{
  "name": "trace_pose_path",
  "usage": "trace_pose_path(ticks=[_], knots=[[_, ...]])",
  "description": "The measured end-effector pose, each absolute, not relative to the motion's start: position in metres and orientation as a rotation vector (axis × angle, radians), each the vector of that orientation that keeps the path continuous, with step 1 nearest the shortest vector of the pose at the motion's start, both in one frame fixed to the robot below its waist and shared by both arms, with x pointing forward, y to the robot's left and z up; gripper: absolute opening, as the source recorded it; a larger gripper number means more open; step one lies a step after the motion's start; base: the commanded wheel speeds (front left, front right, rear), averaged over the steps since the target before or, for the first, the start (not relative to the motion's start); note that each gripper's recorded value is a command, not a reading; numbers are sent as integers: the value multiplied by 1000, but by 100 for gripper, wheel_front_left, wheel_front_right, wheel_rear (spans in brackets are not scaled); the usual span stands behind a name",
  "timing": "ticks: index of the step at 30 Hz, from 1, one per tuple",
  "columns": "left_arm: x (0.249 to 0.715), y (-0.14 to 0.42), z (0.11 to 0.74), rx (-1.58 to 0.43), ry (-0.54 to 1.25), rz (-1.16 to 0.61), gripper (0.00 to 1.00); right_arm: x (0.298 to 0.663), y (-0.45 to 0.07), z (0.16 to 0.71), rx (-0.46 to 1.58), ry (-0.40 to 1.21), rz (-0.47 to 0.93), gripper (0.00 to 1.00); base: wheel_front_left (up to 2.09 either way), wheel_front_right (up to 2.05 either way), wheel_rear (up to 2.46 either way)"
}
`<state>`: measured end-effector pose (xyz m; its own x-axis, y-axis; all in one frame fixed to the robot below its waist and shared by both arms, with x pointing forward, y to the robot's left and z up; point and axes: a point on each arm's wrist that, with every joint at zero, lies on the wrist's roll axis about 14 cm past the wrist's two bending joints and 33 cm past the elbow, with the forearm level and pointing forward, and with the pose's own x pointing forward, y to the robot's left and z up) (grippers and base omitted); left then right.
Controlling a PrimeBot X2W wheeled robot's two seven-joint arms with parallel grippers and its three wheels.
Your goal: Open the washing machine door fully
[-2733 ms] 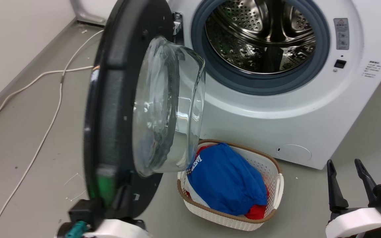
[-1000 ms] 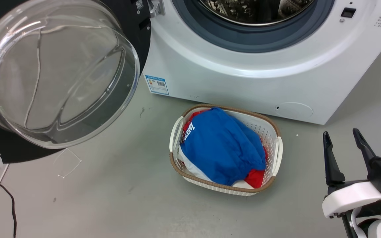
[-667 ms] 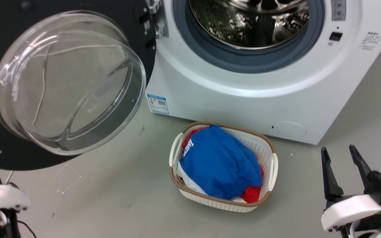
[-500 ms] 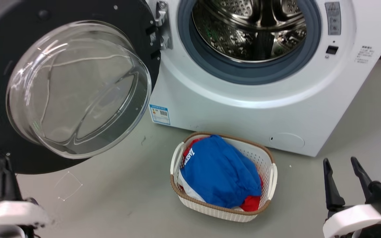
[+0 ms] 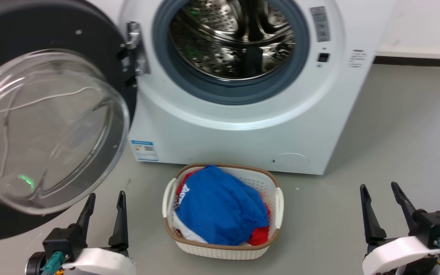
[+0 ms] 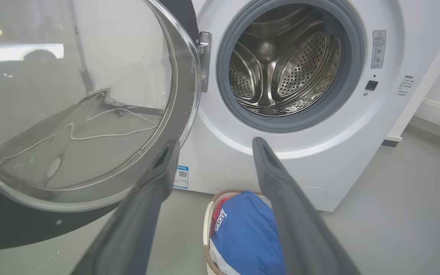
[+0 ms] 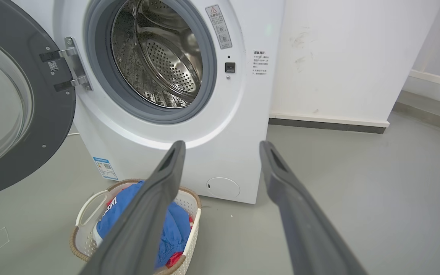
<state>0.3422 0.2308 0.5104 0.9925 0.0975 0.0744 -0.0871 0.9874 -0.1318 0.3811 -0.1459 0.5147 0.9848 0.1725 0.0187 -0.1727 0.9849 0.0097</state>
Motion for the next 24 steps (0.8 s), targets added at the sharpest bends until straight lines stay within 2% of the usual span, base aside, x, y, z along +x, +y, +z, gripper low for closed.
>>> trace_pose_path(ticks=[11,24], knots=[[380,164,499,-108,-40,-92,100,354,-191,511,5,-14,36,100,0,0,0],[379,164,487,-98,-7,-68,100,348,-196,513,6,-23,20,100,0,0,0]])
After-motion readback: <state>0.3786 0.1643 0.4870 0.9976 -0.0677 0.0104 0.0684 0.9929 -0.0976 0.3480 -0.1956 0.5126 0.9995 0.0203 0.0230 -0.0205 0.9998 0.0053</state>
